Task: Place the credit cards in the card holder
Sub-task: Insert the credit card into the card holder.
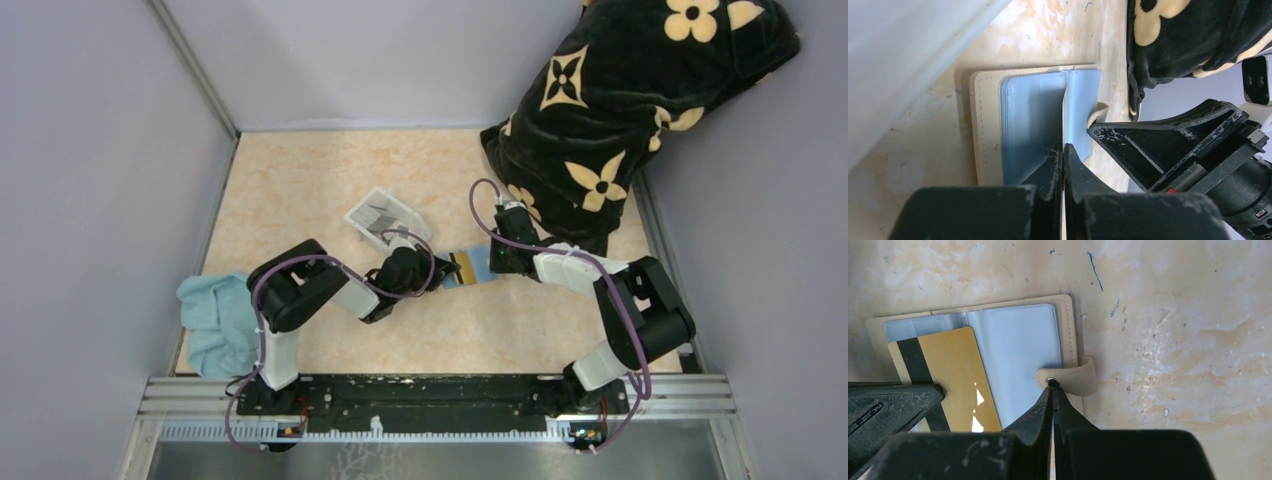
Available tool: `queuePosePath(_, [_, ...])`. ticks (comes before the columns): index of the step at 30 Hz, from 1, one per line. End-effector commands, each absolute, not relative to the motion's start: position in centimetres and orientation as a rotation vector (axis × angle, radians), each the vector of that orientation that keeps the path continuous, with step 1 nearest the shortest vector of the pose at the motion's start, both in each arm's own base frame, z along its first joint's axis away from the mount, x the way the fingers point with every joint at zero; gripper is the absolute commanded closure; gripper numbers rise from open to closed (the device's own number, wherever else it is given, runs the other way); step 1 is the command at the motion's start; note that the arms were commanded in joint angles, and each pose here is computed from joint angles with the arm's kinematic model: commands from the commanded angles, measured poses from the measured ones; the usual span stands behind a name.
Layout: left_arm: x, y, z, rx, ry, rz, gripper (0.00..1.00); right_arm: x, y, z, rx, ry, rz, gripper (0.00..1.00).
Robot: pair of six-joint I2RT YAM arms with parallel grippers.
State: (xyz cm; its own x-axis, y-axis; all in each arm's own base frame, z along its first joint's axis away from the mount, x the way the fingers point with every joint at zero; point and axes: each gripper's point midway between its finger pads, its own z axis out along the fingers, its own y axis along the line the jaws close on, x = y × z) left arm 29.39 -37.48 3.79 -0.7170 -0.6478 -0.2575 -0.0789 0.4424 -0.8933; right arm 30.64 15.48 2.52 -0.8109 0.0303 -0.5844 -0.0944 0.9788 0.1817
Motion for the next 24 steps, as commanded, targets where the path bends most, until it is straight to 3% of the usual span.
queuePosePath(1, [29.53,-37.72,4.28,-0.632,2.046,-1.301,1.0,29.85,14.02,0.85,-0.012,2.545,0.225,1.0])
queuePosePath(24, [29.49,-38.01,4.58,-0.605,1.92,-1.372,1.0,29.54,13.92,0.02,-0.014,2.566,0.234,1.0])
